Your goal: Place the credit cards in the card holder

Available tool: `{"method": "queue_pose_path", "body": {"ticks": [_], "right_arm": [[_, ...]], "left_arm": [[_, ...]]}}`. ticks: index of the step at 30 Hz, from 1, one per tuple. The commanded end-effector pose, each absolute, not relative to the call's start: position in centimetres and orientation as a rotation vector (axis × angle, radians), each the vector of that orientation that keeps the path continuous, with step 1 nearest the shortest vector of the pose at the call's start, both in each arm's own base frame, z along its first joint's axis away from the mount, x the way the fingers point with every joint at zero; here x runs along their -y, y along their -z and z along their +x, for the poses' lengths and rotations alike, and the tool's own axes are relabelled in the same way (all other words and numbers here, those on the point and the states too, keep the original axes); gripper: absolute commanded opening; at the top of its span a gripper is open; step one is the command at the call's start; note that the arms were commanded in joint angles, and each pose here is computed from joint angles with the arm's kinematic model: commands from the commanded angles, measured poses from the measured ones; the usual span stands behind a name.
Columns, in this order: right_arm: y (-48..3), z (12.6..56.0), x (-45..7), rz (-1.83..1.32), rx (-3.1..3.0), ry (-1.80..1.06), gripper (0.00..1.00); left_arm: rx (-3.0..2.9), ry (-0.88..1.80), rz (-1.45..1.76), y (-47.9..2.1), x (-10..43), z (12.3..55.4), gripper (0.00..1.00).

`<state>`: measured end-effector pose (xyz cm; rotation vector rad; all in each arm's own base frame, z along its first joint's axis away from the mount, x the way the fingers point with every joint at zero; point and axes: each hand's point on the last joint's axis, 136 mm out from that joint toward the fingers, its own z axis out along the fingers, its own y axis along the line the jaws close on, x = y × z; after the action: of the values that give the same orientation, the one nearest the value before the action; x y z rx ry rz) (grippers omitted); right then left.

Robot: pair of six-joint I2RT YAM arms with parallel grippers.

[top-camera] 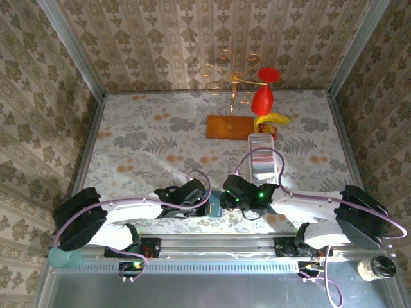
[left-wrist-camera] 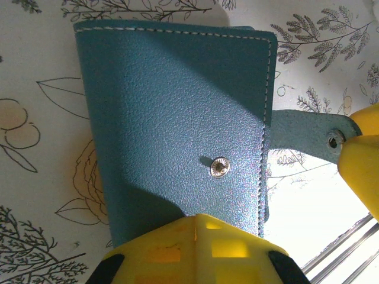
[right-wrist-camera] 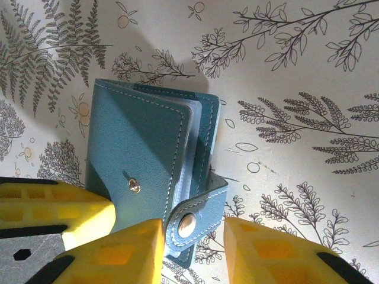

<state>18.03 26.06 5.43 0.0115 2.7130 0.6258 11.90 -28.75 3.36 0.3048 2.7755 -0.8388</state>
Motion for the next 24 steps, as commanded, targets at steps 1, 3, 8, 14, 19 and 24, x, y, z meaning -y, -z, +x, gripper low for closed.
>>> {"method": "queue_pose_path", "body": {"ticks": [1,3,8,14,19,24], "right_arm": [[-5.96,18.45,-26.26,0.009,-2.703,-0.624,0.23],[-6.13,18.54,-26.19,0.012,-2.695,-0.623,0.18],[-6.23,18.53,-26.22,0.013,-2.696,-0.625,0.00],[-6.49,18.61,-26.51,0.018,-2.684,-0.652,0.15],[-6.50,18.70,-26.32,0.027,-2.679,-0.642,0.14],[-6.64,18.84,-26.31,0.027,-2.675,-0.637,0.21]], "left_arm": [[-2.825,0.764,0.286,-2.13,27.81,11.49,0.00],[-2.825,0.764,0.286,-2.12,27.77,11.48,0.00],[-2.824,0.766,0.285,-2.11,27.79,11.46,0.00],[-2.828,0.768,0.280,-1.89,27.73,11.37,0.00],[-2.831,0.770,0.278,-1.80,27.69,11.34,0.00],[-2.830,0.771,0.279,-1.75,27.69,11.30,0.00]]}}
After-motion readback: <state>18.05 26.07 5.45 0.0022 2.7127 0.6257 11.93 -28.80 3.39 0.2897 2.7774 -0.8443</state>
